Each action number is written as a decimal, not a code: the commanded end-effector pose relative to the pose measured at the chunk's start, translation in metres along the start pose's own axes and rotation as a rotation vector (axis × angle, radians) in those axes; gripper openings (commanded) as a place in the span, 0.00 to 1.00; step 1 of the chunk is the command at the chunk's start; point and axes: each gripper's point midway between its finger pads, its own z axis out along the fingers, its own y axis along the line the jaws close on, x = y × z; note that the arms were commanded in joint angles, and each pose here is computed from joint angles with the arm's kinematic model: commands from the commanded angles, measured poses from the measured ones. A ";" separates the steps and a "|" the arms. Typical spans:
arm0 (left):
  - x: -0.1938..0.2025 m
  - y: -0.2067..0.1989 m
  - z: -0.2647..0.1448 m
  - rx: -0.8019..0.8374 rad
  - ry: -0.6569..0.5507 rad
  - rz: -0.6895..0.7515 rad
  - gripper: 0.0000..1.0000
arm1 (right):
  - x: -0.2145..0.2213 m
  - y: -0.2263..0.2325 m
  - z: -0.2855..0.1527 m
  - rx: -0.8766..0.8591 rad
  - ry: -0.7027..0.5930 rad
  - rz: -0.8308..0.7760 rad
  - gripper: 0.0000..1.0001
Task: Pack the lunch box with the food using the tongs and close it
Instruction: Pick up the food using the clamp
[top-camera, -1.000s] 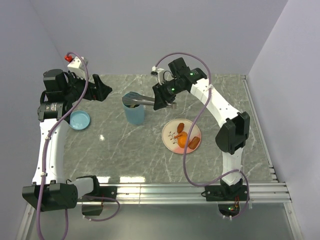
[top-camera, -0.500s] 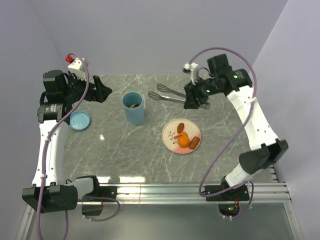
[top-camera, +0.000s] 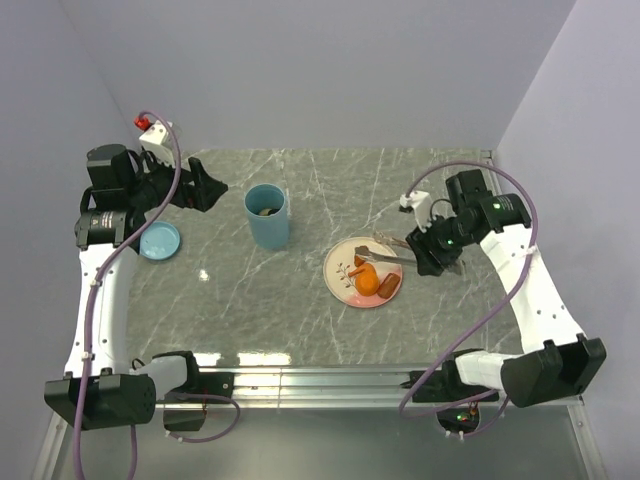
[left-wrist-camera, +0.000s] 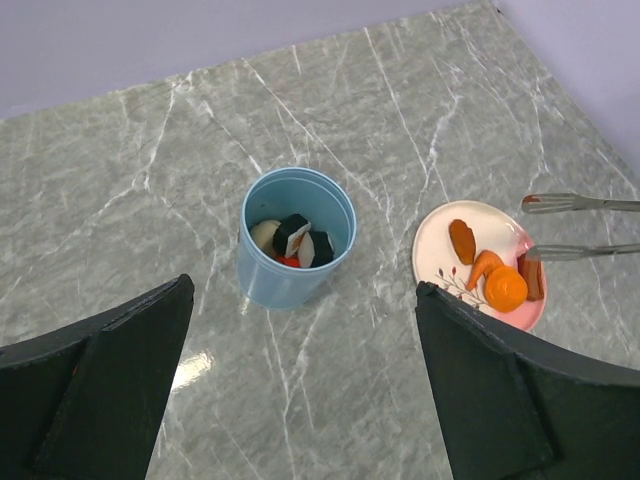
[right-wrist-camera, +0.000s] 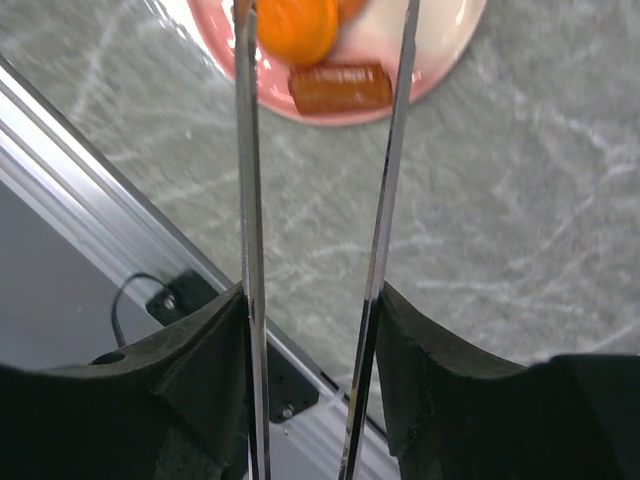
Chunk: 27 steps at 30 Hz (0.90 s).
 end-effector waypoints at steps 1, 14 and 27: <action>-0.009 -0.015 -0.010 0.061 -0.035 0.089 0.99 | 0.023 -0.008 -0.008 0.044 0.039 -0.035 0.55; -0.008 -0.016 -0.009 0.073 -0.033 0.085 0.99 | 0.002 -0.041 0.008 0.058 0.029 0.049 0.49; -0.003 -0.009 -0.004 0.050 -0.019 0.076 0.99 | -0.012 -0.030 0.040 -0.064 0.160 0.191 0.49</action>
